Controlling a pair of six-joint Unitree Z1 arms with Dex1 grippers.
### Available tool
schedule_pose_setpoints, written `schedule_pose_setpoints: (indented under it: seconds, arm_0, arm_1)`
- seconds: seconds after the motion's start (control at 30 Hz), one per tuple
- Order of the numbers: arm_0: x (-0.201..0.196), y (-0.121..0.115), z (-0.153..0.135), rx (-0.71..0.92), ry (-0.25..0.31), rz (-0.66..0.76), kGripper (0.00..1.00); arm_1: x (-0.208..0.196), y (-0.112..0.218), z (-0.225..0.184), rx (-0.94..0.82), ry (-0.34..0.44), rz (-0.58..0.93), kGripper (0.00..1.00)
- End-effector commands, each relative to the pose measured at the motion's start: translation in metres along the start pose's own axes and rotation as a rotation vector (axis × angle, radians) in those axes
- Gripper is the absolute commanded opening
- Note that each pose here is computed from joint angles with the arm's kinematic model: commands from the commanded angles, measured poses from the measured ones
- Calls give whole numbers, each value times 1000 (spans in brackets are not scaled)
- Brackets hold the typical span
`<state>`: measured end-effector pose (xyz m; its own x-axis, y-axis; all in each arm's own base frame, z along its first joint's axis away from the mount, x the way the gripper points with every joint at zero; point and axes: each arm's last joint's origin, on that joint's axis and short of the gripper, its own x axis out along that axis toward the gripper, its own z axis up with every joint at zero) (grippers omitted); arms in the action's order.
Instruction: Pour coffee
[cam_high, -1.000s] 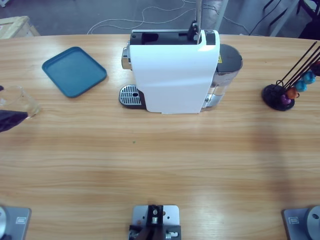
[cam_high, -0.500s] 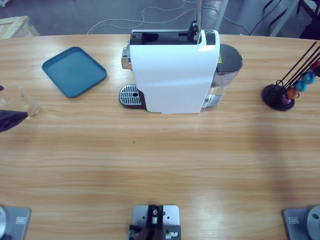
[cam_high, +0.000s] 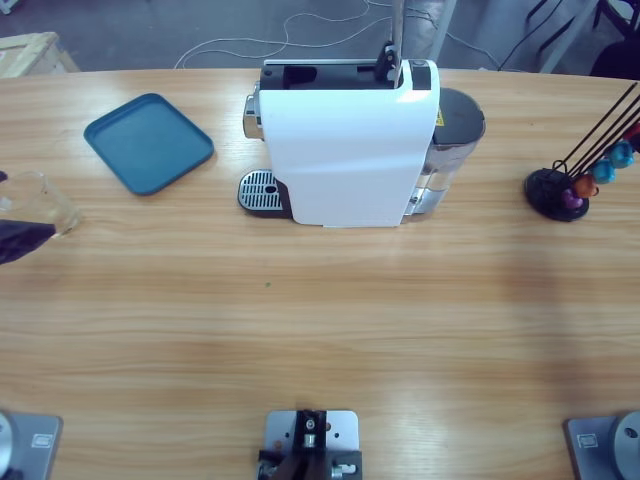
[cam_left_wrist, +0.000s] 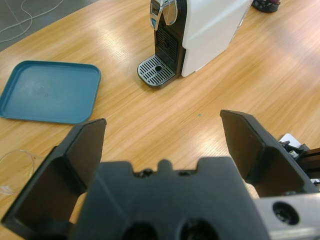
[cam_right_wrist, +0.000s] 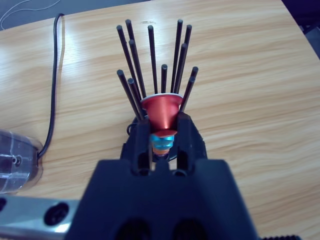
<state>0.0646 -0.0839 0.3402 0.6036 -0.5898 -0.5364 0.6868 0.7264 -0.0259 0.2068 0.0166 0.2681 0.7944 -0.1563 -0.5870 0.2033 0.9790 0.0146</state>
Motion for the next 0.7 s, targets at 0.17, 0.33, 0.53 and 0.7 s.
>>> schedule_pose_setpoints:
  seconds: [0.17, 0.33, 0.53, 0.7]
  arm_0:
    - [3, 0, -11, 16, 24, -11, 1000]
    - [2, 1, -15, 13, 25, -12, 1000]
    - [3, 1, -16, 13, 29, -13, 1000]
    - [5, 0, -16, 15, 36, -12, 1000]
  arm_1:
    - [-19, 2, 27, 16, -40, -8, 0]
    - [-28, 1, 29, 21, -60, 1, 0]
    - [-63, -3, 37, 26, -115, 21, 0]
    - [-108, 2, 34, -123, -163, 228, 0]
